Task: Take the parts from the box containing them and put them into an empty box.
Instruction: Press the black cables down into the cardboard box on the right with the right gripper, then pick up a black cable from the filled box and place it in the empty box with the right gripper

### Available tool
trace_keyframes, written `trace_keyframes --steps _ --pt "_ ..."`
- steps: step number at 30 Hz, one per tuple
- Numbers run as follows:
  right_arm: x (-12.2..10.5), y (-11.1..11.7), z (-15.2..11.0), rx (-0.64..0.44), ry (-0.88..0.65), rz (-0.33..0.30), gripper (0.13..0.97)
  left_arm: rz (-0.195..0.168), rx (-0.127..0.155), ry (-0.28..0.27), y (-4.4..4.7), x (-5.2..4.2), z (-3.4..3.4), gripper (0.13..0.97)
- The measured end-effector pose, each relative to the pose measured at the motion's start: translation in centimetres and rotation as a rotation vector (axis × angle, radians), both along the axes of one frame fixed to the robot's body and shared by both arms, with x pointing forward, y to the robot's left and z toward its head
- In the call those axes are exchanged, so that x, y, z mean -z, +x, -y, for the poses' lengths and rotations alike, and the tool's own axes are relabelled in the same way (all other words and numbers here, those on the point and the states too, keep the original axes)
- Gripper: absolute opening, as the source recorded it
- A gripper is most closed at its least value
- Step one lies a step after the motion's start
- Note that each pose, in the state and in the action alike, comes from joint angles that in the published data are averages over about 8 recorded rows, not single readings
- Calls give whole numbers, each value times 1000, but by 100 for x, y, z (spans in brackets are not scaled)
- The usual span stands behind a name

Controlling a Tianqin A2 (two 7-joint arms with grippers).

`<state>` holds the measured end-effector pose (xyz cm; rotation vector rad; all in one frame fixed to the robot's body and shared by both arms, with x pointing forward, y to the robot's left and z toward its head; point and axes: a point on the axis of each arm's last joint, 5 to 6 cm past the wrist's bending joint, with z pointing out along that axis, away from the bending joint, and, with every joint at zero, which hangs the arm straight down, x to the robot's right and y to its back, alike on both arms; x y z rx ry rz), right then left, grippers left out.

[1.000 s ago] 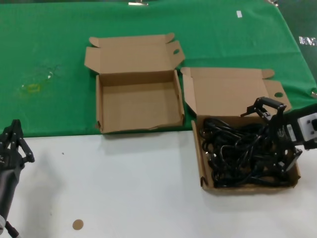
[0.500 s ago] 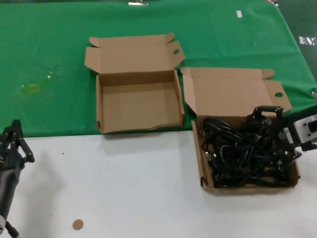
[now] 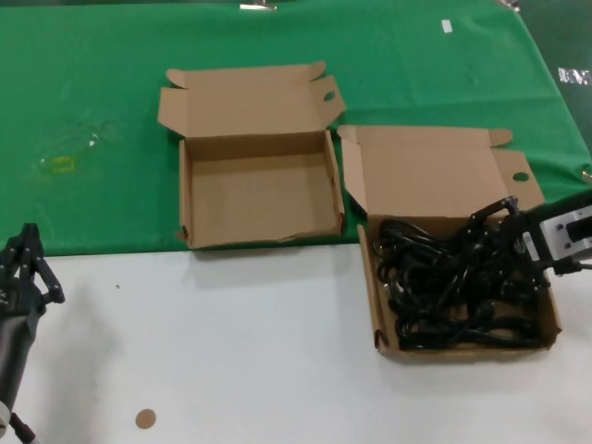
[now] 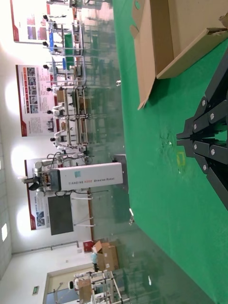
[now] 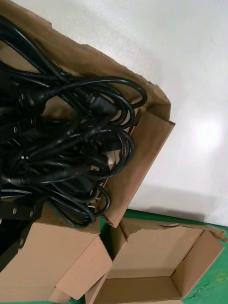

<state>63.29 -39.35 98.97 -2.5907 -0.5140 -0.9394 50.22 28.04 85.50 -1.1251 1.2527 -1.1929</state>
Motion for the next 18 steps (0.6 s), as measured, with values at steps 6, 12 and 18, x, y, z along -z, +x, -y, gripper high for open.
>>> trace_keyframes --steps 6,12,18 --pt "-5 21 6 6 -2 9 459 0 0 0 0 0 0 152" --pt "-33 11 7 11 1 7 336 0 0 0 0 0 0 152" --pt "-133 -12 13 23 5 -4 241 0 0 0 0 0 0 152"
